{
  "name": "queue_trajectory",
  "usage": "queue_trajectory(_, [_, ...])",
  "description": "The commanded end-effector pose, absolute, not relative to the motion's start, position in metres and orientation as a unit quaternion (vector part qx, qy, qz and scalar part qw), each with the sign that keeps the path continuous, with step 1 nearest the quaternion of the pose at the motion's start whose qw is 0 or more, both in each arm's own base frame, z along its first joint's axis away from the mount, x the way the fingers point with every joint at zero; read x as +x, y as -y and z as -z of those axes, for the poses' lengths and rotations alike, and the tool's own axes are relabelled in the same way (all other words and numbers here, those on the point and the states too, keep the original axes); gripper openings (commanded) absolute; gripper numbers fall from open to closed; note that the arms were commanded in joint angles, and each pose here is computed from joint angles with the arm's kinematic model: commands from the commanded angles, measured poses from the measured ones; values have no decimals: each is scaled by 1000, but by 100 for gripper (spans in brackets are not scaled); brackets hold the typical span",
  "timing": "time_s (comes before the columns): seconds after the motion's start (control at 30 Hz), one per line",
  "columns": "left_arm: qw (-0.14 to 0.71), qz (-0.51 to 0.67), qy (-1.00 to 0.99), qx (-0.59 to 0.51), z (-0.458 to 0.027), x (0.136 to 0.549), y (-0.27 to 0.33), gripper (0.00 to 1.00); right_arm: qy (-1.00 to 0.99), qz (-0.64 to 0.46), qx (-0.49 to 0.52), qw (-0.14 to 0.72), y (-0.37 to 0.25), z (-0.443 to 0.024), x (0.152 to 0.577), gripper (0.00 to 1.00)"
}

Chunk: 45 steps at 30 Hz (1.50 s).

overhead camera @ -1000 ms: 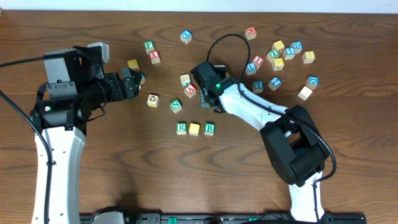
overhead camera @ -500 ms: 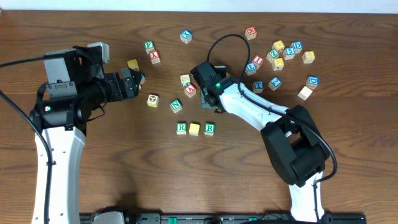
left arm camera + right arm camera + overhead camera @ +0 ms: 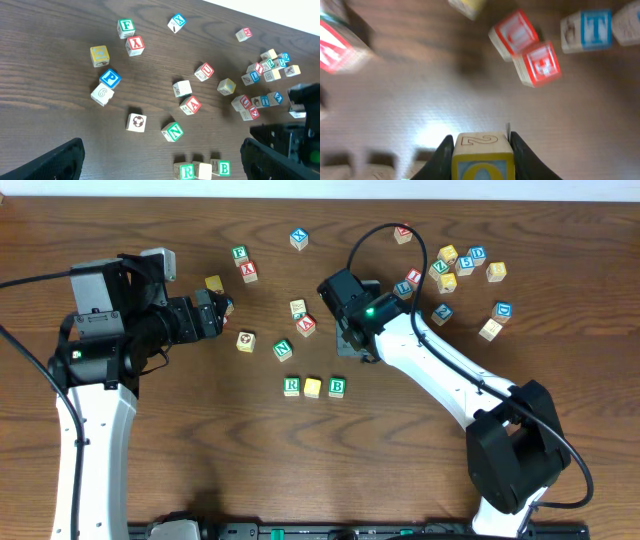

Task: Spell out ROBOT
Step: 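Lower the right gripper around the yellow O block and close, then lift the yellow O block and carry it right of the B block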

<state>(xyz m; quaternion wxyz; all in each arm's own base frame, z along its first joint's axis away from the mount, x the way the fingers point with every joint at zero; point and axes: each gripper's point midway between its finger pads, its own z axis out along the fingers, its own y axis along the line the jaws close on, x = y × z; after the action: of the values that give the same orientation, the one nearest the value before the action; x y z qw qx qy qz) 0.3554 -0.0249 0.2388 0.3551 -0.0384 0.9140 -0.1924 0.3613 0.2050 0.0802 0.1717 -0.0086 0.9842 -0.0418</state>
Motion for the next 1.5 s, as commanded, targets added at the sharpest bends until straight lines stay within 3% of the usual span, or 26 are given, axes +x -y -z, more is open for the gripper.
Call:
queue_trajectory(0.0, [367, 195, -909, -30, -249, 358, 25, 98, -985, 51, 5, 166, -200, -82, 356, 1])
queue_trajectory(0.57, [367, 195, -909, -30, -249, 358, 25, 98, -993, 71, -11, 97, -190, -35, 308, 1])
queue_trajectory(0.83, [367, 195, -909, -30, -249, 358, 25, 98, -992, 44, -25, 119, -207, -31, 277, 3])
queue_trajectory(1.47, [367, 195, -909, -30, -249, 358, 25, 98, -988, 10, -21, 154, -221, -32, 282, 7])
